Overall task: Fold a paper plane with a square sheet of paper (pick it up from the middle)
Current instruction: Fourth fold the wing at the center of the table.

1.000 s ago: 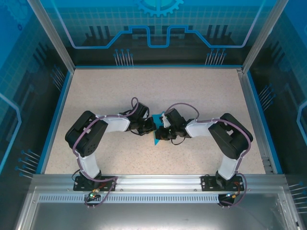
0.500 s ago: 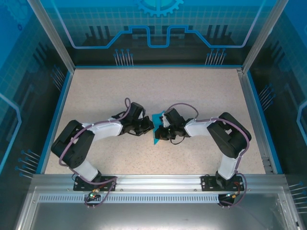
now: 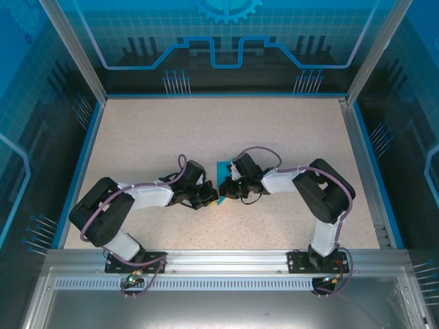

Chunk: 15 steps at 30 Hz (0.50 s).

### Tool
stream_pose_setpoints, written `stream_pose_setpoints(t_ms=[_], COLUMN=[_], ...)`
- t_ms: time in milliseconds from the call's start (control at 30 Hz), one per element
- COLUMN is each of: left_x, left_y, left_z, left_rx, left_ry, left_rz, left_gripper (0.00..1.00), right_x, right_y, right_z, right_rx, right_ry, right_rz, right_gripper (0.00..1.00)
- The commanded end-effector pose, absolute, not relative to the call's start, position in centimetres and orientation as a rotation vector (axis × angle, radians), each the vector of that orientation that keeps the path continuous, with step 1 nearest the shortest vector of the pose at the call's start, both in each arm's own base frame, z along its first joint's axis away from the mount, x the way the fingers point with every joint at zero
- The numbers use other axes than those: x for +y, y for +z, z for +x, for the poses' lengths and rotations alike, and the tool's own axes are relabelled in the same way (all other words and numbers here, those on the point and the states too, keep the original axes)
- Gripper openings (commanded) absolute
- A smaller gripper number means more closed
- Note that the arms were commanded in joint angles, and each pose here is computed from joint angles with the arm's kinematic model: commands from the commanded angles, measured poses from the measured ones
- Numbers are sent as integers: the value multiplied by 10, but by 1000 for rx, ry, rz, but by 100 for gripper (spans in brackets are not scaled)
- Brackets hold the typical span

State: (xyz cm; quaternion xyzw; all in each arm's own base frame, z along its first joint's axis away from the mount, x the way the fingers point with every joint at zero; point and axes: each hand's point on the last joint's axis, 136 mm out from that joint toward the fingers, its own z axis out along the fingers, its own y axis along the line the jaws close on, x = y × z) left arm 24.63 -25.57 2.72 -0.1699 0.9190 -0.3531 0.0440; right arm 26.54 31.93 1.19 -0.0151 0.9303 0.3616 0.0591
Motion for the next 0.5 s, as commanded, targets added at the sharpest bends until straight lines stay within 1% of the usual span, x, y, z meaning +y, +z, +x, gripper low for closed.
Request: stream_pose_setpoints(t_ms=[0,167,400,467], left_x=[-263,-258,-250,-246], left_y=[23,15,-1,-5], left_z=[247,246,233,229], left_rx=[2819,2838,2887,2909], left_ry=[-1112,-1062,-1025,-994], left_rz=[-511,-522,-559,-562], left_gripper=[0,0,0,0], right_x=[311,311,311,316], right_y=[-7,-6,-3,5], right_z=[260,260,262,272], right_rx=[2888,2891,2886,2857], right_ry=[1040,1050,1077,1090], right_rz=[2,3,17,2], right_gripper=[8,8,8,8])
